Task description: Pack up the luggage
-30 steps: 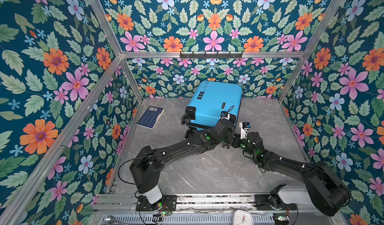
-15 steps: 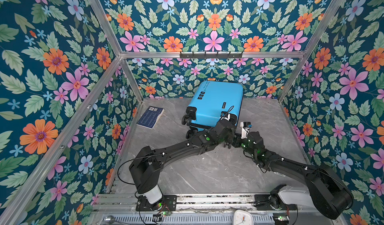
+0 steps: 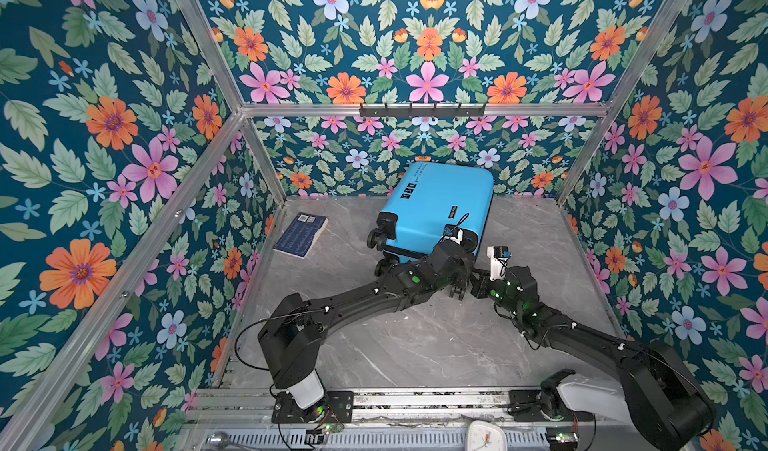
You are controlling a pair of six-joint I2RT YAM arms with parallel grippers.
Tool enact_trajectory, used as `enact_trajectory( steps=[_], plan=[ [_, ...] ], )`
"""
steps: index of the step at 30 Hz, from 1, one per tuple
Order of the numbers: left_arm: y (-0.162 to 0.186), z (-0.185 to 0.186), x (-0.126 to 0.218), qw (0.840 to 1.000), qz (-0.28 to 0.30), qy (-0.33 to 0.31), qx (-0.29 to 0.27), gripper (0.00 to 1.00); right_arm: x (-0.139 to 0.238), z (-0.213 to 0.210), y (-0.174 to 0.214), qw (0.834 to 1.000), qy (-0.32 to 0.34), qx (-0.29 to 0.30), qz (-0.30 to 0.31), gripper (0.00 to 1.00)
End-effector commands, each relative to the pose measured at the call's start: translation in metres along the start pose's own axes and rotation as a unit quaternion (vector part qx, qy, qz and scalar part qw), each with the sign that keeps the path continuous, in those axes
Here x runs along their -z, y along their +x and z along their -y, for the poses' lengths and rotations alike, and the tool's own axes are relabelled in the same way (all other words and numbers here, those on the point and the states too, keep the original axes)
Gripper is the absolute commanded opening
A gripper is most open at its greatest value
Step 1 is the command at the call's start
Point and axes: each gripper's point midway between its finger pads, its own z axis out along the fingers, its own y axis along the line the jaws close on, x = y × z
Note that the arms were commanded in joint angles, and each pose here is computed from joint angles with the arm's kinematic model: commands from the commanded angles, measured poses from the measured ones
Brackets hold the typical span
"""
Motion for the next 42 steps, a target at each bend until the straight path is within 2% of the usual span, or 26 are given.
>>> enact_trajectory(
  steps=[1,9,16,17,18,20,22,23,25,29,30,33,34,38,42],
  plan=[
    [-0.007,-0.02,0.01,0.999,0.009,-0.053,-0.011,0.0,0.018,0.072,-0.022,0.981,0.179,-0.02,0.073,0.0],
    [-0.007,-0.02,0.01,0.998,0.008,-0.055,-0.012,0.0,0.025,0.081,-0.018,0.983,0.174,-0.021,0.064,0.0],
    [-0.009,-0.019,0.009,0.998,0.008,-0.053,-0.017,0.0,0.004,0.034,-0.006,0.999,0.039,0.026,0.006,0.0],
    [-0.008,-0.018,0.009,0.998,0.006,-0.053,-0.017,0.0,0.001,0.028,-0.004,0.999,0.021,0.029,-0.005,0.08],
    [-0.009,-0.019,0.009,0.998,0.007,-0.053,-0.018,0.0,-0.001,0.024,0.0,0.999,0.008,0.03,-0.012,0.28],
    [-0.009,-0.019,0.009,0.998,0.007,-0.053,-0.017,0.0,-0.002,0.025,0.002,1.0,0.004,0.02,-0.008,0.57],
    [-0.009,-0.019,0.01,0.998,0.007,-0.053,-0.018,0.0,-0.002,0.032,0.006,1.0,0.016,0.002,-0.006,0.98],
    [-0.01,-0.02,0.011,0.998,0.009,-0.054,-0.018,0.0,-0.003,0.031,0.008,1.0,0.012,0.003,-0.008,0.99],
    [-0.011,-0.02,0.011,0.998,0.01,-0.055,-0.017,0.0,-0.004,0.027,0.011,1.0,-0.004,-0.001,-0.011,0.99],
    [-0.01,-0.02,0.011,0.998,0.009,-0.053,-0.018,0.0,-0.012,0.036,0.022,0.999,0.01,-0.037,-0.027,0.99],
    [-0.011,-0.02,0.011,0.998,0.009,-0.053,-0.018,0.0,-0.014,0.029,0.026,0.999,-0.014,-0.032,-0.037,0.94],
    [-0.012,-0.021,0.011,0.998,0.01,-0.053,-0.018,0.0,-0.012,-0.002,0.034,0.992,-0.112,-0.011,-0.052,0.65],
    [-0.012,-0.021,0.012,0.998,0.01,-0.053,-0.018,0.0,-0.011,-0.007,0.035,0.99,-0.13,-0.011,-0.05,0.62],
    [-0.013,-0.02,0.013,0.998,0.011,-0.051,-0.018,0.0,-0.009,-0.017,0.032,0.986,-0.163,-0.025,-0.035,0.6],
    [-0.014,-0.019,0.013,0.999,0.011,-0.049,-0.018,0.0,-0.01,-0.029,0.029,0.978,-0.203,-0.038,-0.034,0.62]
  ],
)
